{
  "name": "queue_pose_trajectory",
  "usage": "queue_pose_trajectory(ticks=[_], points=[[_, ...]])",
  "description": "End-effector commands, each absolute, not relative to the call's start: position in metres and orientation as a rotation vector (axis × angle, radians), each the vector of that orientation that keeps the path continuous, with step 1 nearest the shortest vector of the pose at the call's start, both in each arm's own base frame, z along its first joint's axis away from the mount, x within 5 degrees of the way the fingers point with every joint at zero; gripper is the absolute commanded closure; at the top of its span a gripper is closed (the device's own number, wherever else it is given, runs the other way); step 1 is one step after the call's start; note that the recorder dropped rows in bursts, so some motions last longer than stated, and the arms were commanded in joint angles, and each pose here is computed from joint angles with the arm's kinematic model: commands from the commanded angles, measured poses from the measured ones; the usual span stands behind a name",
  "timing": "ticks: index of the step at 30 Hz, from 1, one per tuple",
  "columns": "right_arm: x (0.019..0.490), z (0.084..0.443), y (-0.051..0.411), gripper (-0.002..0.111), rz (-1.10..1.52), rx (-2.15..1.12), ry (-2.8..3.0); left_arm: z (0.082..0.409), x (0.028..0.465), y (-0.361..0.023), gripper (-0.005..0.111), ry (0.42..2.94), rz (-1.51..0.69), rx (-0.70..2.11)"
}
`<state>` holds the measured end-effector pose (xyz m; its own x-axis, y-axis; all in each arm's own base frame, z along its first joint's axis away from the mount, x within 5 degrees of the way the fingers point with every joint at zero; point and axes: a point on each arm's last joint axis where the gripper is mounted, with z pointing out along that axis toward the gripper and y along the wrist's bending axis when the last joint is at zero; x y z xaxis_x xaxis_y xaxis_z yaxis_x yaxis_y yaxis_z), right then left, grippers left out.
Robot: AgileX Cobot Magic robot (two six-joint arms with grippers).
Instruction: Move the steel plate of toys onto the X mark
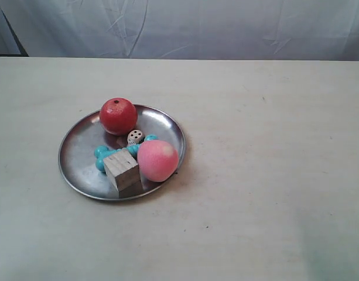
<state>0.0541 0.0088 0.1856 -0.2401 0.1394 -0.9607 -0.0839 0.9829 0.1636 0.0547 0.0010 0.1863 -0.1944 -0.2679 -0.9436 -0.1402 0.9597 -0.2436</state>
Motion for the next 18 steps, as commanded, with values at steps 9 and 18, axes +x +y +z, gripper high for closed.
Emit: queue_pose_trajectory(ticks=[9,18], points=[[0.0538,0.1859,0.0084,0.108,0.207,0.047,1.789,0.1863,0.0546,-0.0037,0.106,1.771,-0.189,-0.221],[0.0538,0.1859,0.0084,0.108,0.207,0.047,1.789,0.1931,0.0557,0.0001,0.106,1.689,-0.165,-0.248]])
